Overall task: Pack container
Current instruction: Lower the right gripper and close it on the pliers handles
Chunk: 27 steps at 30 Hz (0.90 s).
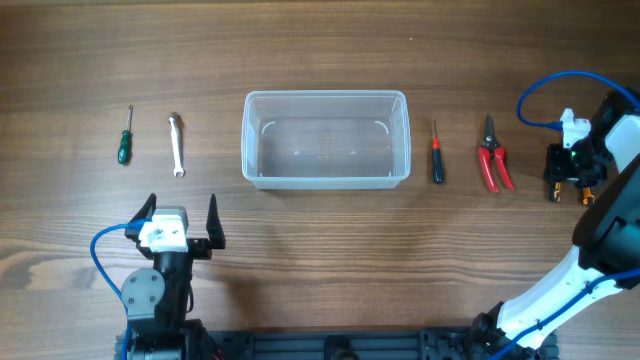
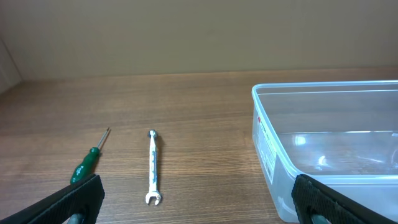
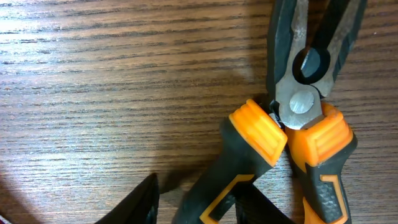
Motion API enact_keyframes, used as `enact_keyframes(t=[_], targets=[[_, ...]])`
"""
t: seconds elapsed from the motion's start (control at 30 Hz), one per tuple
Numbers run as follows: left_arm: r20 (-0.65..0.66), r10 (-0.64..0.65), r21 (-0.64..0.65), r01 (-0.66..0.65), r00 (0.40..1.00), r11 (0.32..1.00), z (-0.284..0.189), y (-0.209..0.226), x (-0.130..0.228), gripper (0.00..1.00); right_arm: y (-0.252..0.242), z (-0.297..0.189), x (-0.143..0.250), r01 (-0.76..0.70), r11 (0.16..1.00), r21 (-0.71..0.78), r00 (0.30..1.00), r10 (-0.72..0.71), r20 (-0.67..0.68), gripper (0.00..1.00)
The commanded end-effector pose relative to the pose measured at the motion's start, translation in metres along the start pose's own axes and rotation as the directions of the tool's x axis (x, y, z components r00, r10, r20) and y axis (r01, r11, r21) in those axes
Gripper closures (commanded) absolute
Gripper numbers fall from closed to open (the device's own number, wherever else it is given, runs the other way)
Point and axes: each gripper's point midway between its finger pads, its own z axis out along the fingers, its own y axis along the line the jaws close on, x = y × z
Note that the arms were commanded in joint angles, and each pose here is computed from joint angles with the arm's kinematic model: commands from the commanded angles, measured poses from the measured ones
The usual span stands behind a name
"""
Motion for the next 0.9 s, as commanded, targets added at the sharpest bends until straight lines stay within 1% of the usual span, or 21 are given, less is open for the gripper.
enact_keyframes(t=[0.0,0.23,0.47,0.67,0.87], targets=[[0.004,-0.009,-0.005,0.009,1.0,1.0,0.0001,0.0005,0.0006,0.0,-0.0035,0.0097,0.001,-0.015,1.0,0.008,1.0,0.015,-0.023,0.62],[0.004,-0.009,-0.005,0.009,1.0,1.0,0.0001,0.0005,0.0006,0.0,-0.0043,0.0098,-0.0006,-0.071,0.997,0.013,0.997,0.071,-0.016,0.61],[0.004,-0.009,-0.005,0.009,1.0,1.0,0.0001,0.0005,0.0006,0.0,-0.0038,0.0097,0.0001,-0.17,0.985,0.012,0.985,0.17,-0.017,0.62],[0.004,-0.009,-0.005,0.009,1.0,1.0,0.0001,0.0005,0.0006,0.0,-0.0037,0.0097,0.0004,-0.22,0.975,0.013,0.975,0.22,-0.018,0.7],[0.004,-0.009,-0.005,0.009,1.0,1.0,0.0001,0.0005,0.0006,0.0,-0.0039,0.0097,0.0003,-0.245,0.969,0.014,0.969,0.245,-0.017,0.7]])
